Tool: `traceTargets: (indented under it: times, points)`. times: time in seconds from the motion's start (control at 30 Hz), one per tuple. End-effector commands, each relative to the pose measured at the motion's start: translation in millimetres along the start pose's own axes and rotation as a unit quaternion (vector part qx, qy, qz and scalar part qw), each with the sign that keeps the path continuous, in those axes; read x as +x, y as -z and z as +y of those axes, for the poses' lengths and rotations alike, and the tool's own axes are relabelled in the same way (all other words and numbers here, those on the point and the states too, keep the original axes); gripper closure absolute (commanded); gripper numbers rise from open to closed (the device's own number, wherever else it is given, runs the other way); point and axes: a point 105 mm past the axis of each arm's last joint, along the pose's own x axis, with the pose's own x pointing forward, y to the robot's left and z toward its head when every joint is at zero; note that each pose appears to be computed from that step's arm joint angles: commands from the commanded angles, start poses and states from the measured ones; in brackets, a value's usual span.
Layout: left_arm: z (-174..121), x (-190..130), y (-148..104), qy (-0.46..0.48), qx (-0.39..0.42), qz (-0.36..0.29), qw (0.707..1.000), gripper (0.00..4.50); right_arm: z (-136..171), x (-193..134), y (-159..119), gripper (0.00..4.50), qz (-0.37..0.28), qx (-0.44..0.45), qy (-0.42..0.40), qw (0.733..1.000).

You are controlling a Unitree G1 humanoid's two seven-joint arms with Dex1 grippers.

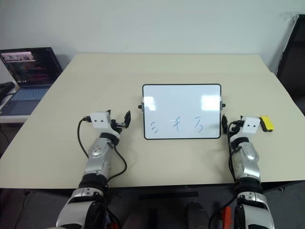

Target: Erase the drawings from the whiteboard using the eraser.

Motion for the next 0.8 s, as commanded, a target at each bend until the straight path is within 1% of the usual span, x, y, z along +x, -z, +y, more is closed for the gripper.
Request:
traceTargets:
  times: [0.03, 0.1, 0.17, 0.27, 0.37, 0.47, 0.5, 0.53, 0.6, 0.63, 0.7, 0.8]
  points:
    - [1, 1, -11, 0.011, -0.001, -0.017, 1.000, 0.00, -4, 2, -11, 0.04, -0.023, -0.011, 0.004, 1.000]
    - [-1, -1, -6, 0.027, -0.014, -0.005, 1.000, 0.00, -10, 2, -11, 0.04, -0.023, -0.004, 0.015, 1.000]
    - [1, -1, -10, 0.034, -0.027, -0.010, 0.999, 0.00, -15, 2, -14, 0.04, -0.029, 0.007, 0.027, 0.999]
    - [9, -1, -26, 0.055, -0.031, -0.028, 0.998, 0.00, -13, 1, -19, 0.04, -0.036, 0.007, 0.014, 0.999]
    - [18, -2, -37, 0.086, 0.001, -0.025, 0.996, 0.00, -17, -1, -21, 0.04, -0.036, 0.002, 0.010, 0.999]
    - [27, -7, -57, 0.136, 0.034, -0.022, 0.990, 0.00, -25, -4, -30, 0.04, -0.043, -0.003, 0.009, 0.999]
    - [29, -10, -72, 0.178, 0.032, -0.018, 0.983, 0.00, -27, -5, -37, 0.04, -0.048, -0.004, 0.001, 0.999]
    - [27, -13, -82, 0.209, 0.028, -0.016, 0.977, 0.00, -29, -6, -41, 0.04, -0.051, -0.004, -0.004, 0.999]
    - [5, -29, -105, 0.326, 0.019, 0.010, 0.945, 0.00, -38, -7, -55, 0.04, -0.055, -0.011, -0.009, 0.998]
    - [-7, -36, -111, 0.369, 0.014, 0.026, 0.929, 0.00, -43, -8, -61, 0.04, -0.056, -0.013, -0.007, 0.998]
    - [-32, -46, -121, 0.431, 0.004, 0.044, 0.901, 0.00, -55, -8, -73, 0.04, -0.052, -0.029, -0.006, 0.998]
    - [-77, -56, -134, 0.505, -0.024, 0.045, 0.862, 0.00, -82, -8, -84, 0.04, -0.035, -0.054, 0.017, 0.998]
